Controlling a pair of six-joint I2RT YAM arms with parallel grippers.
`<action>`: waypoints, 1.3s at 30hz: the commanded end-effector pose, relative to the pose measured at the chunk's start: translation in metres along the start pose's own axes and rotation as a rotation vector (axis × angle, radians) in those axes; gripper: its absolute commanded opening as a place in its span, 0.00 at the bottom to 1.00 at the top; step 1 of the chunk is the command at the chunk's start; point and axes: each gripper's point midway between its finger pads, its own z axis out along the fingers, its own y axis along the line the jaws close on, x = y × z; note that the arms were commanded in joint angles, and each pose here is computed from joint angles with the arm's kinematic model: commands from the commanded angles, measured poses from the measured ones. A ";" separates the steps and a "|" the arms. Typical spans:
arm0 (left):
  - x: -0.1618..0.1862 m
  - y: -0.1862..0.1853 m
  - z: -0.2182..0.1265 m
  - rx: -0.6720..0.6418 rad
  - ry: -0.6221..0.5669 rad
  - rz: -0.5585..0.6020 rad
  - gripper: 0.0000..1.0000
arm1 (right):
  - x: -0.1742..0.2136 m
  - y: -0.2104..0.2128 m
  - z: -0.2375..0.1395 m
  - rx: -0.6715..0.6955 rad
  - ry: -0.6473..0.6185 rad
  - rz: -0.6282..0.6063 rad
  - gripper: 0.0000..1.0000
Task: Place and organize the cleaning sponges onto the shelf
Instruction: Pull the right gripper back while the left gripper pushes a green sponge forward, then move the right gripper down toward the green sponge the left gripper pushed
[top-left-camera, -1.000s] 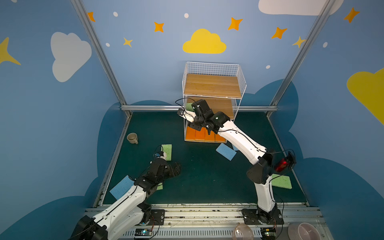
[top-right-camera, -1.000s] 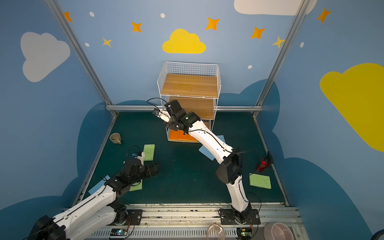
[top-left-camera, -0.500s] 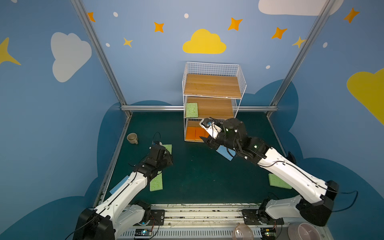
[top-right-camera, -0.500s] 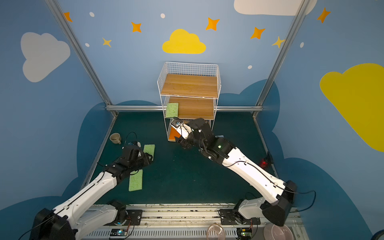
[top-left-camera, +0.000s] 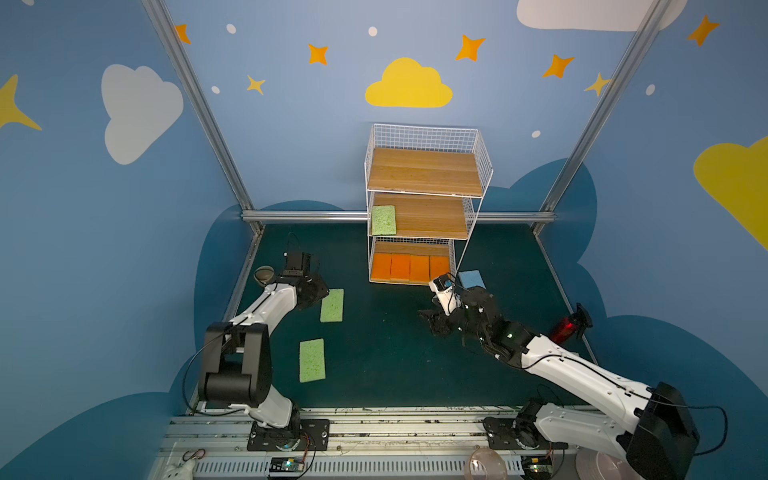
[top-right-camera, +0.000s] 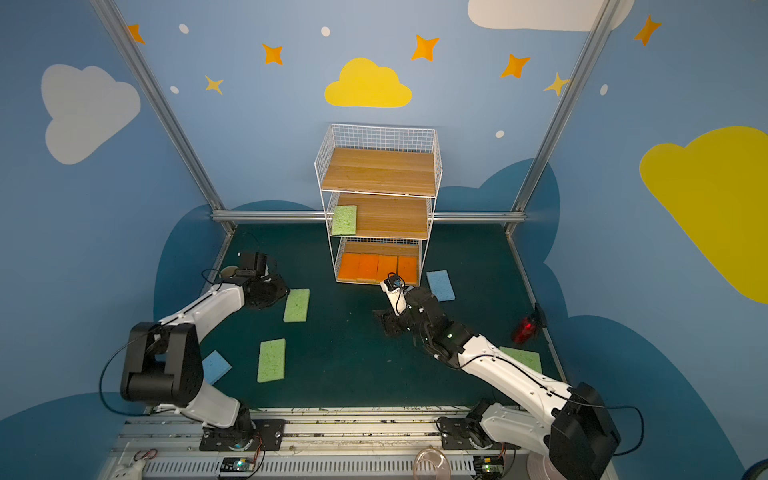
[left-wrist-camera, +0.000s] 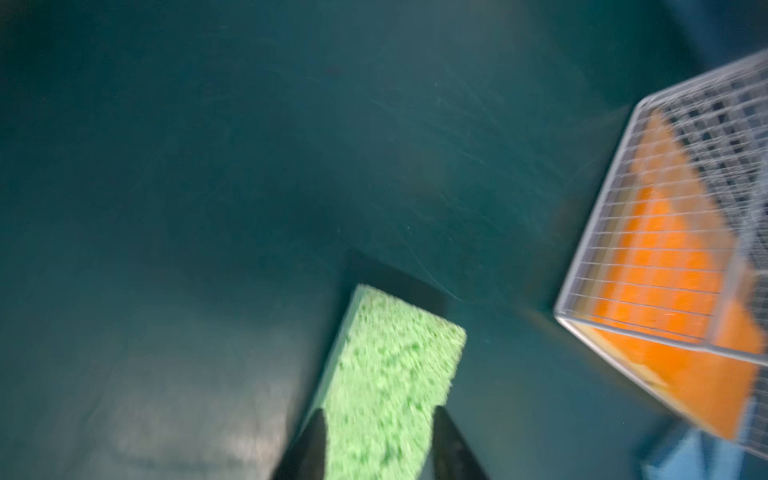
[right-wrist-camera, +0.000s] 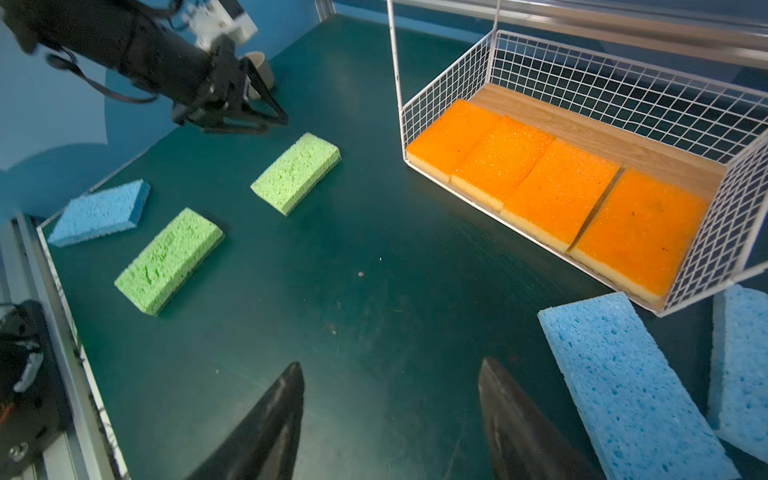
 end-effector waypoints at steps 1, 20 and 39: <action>0.013 0.013 0.017 -0.063 0.089 0.023 0.49 | -0.023 0.006 -0.005 -0.051 -0.100 0.075 0.67; 0.077 -0.047 0.024 0.069 0.120 0.096 0.19 | -0.015 -0.008 -0.009 -0.031 -0.080 0.127 0.67; 0.181 -0.145 0.005 0.304 0.149 0.263 0.78 | 0.053 0.014 -0.024 -0.109 0.184 -0.084 0.60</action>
